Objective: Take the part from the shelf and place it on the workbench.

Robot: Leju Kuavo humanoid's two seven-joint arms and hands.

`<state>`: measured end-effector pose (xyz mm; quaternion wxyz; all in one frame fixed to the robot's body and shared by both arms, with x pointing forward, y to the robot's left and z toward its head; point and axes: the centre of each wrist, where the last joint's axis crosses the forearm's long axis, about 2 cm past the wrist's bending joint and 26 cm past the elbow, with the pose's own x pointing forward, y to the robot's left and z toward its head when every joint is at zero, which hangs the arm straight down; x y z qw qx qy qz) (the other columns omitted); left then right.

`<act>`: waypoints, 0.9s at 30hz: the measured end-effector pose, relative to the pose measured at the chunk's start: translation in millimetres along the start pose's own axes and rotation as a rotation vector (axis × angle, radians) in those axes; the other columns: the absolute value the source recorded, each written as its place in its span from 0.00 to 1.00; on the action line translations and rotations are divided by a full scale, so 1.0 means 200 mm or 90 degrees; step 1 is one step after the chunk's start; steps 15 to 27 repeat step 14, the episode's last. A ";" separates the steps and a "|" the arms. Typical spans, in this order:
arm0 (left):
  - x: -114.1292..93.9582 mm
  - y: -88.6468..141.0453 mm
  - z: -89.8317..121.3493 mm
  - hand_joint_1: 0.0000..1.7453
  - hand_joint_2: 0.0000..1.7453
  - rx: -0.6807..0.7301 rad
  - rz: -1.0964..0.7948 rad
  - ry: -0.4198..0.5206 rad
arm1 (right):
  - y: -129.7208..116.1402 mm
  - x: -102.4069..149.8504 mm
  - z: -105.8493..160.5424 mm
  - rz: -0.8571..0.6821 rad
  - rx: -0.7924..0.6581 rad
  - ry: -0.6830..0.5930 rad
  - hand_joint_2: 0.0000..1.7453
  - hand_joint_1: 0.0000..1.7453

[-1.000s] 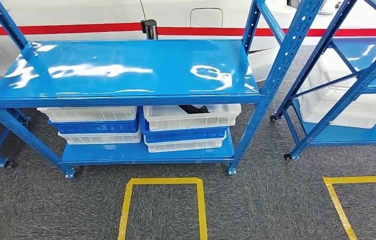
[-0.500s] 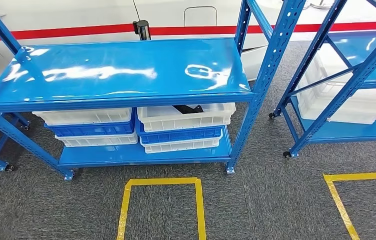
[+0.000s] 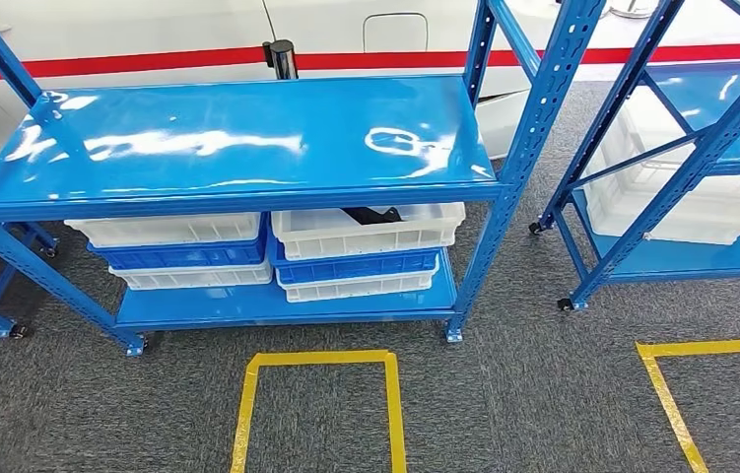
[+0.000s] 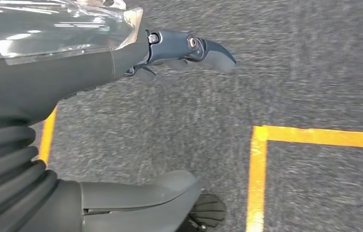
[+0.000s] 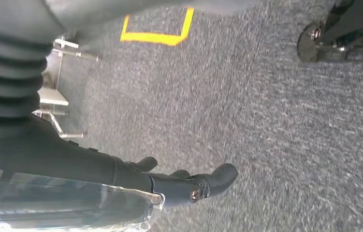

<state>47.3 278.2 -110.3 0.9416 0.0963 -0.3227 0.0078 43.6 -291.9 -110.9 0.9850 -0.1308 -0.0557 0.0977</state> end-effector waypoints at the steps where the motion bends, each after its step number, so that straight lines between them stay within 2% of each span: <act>1: -0.01 0.01 0.00 0.00 0.25 0.000 0.001 0.007 | 0.00 -0.01 0.00 -0.004 0.004 0.000 0.50 0.00; 2: -0.01 0.01 0.00 0.00 0.00 0.000 0.002 0.014 | 0.00 -0.01 0.00 -0.008 0.008 -0.001 0.25 0.00; 3: -0.01 0.02 0.00 0.00 0.00 -0.001 0.004 0.020 | 0.00 -0.02 0.00 -0.011 0.011 -0.002 0.00 0.00; 14: -0.06 0.07 0.02 0.00 0.00 -0.016 0.012 0.090 | 0.01 -0.08 0.00 -0.052 0.049 -0.016 0.00 0.00; 27: -0.06 0.07 0.02 0.00 0.00 -0.016 0.012 0.090 | 0.01 -0.08 0.00 -0.052 0.049 -0.016 0.00 0.00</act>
